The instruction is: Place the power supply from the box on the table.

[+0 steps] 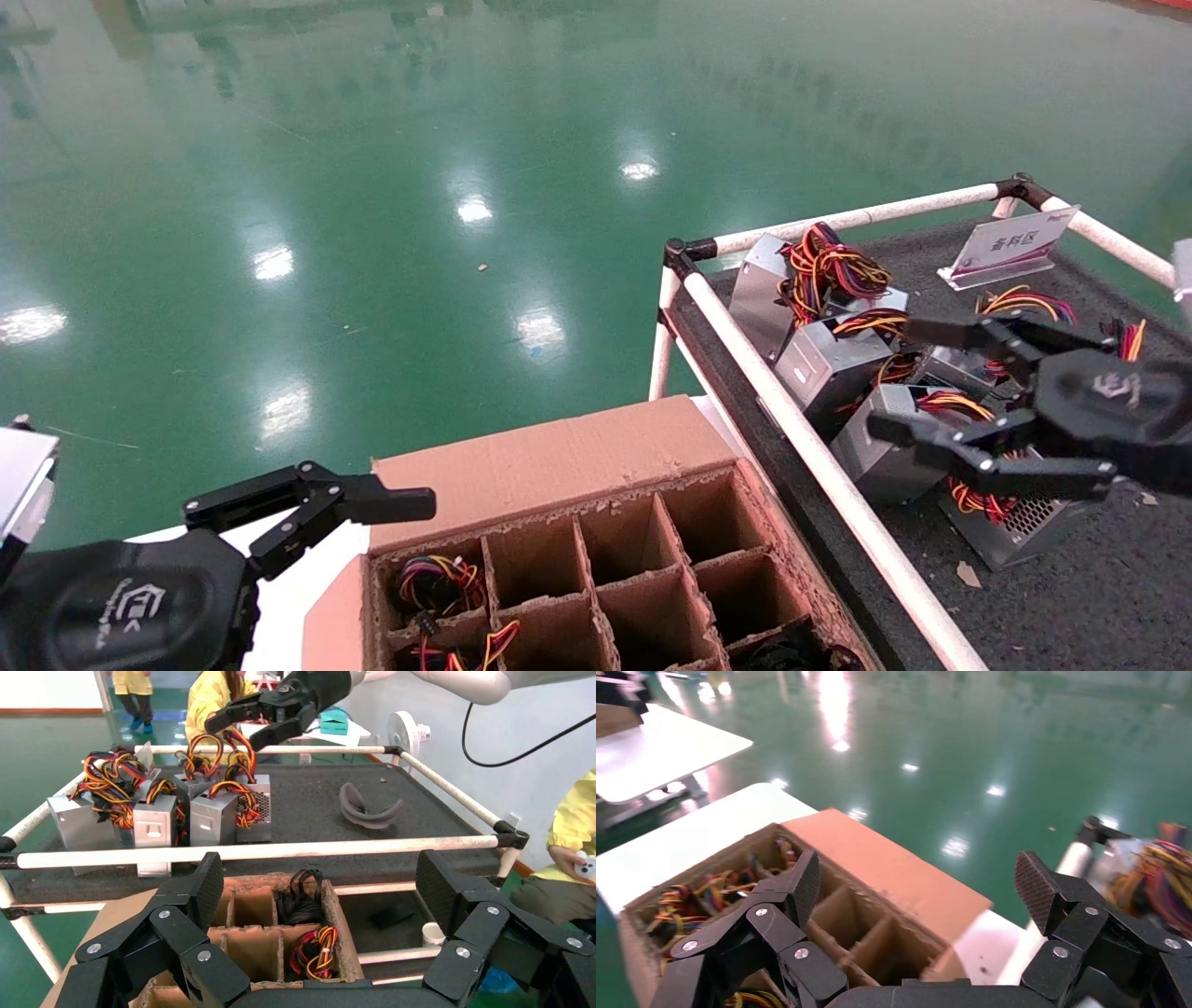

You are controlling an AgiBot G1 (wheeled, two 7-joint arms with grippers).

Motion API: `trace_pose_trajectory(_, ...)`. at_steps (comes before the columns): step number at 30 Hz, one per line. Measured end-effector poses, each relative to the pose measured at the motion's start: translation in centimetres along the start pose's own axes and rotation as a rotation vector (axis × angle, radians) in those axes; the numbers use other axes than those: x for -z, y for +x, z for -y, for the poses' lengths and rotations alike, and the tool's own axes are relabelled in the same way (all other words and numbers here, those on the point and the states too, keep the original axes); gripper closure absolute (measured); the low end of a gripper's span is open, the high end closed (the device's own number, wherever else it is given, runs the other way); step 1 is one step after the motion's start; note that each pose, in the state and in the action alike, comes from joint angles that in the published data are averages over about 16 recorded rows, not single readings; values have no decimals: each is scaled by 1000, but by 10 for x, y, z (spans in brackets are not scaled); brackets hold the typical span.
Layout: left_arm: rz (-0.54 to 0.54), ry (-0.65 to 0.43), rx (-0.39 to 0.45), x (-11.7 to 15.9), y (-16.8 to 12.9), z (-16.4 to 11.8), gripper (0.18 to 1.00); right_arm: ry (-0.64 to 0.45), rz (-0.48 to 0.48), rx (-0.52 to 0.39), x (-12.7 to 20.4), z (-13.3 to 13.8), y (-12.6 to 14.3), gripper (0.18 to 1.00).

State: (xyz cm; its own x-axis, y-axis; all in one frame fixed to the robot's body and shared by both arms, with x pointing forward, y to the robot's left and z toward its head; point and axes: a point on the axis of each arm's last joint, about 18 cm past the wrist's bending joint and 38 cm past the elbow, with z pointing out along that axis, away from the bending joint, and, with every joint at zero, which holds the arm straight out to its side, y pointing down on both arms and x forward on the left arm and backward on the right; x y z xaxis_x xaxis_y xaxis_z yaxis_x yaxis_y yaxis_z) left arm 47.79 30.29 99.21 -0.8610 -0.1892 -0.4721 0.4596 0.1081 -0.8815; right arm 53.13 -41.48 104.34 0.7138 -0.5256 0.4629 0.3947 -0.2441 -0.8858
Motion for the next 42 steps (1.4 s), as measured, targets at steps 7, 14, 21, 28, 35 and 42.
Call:
trace_pose_trajectory(7,0,0,0,0,0,0,184,32,93,15,-19,0,-27,179)
trace_pose_trajectory(14,0,0,0,0,0,0,184,68,190,22,-36,1,-58,179)
trace_pose_trajectory(21,0,0,0,0,0,0,184,109,288,21,-49,2,-91,179)
trace_pose_trajectory(28,0,0,0,0,0,0,184,145,368,14,-57,4,-119,179)
trace_pose_trajectory(35,0,0,0,0,0,0,184,161,400,10,-59,5,-130,179)
trace_pose_trajectory(42,1,0,0,0,0,0,184,161,395,10,-59,5,-129,179)
